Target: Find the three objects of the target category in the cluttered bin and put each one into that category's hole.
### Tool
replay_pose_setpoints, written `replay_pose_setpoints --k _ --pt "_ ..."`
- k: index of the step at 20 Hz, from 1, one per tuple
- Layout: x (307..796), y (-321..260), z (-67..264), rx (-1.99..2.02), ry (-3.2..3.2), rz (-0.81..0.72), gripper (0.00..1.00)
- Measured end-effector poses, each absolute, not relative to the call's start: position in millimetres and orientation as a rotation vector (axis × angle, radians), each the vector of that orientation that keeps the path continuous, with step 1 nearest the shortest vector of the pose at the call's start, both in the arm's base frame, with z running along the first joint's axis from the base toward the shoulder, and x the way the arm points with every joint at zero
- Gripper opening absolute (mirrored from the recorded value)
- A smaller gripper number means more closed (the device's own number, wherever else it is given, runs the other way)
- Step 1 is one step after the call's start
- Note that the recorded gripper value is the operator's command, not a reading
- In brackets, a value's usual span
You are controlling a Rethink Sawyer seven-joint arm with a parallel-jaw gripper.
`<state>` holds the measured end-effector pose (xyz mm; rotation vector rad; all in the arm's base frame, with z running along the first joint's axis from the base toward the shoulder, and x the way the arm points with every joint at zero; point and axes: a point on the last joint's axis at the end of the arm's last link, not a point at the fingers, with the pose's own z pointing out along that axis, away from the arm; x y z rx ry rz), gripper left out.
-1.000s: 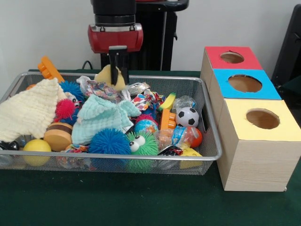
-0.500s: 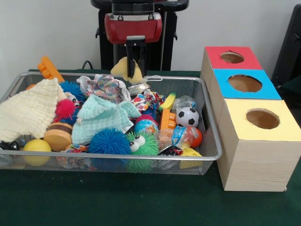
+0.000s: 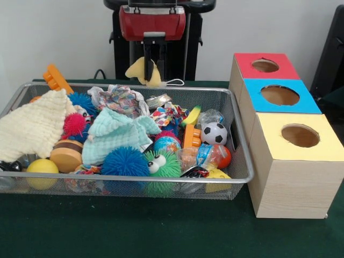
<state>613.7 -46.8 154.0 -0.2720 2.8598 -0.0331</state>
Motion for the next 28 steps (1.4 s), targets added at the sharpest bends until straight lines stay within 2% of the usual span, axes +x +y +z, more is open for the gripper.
replay_pose_setpoints --k 12,28 --pt "608.8 -39.0 168.3 -0.235 2.866 -0.076 0.00" --pt "592.4 25.3 169.9 -0.276 2.898 -0.129 0.00"
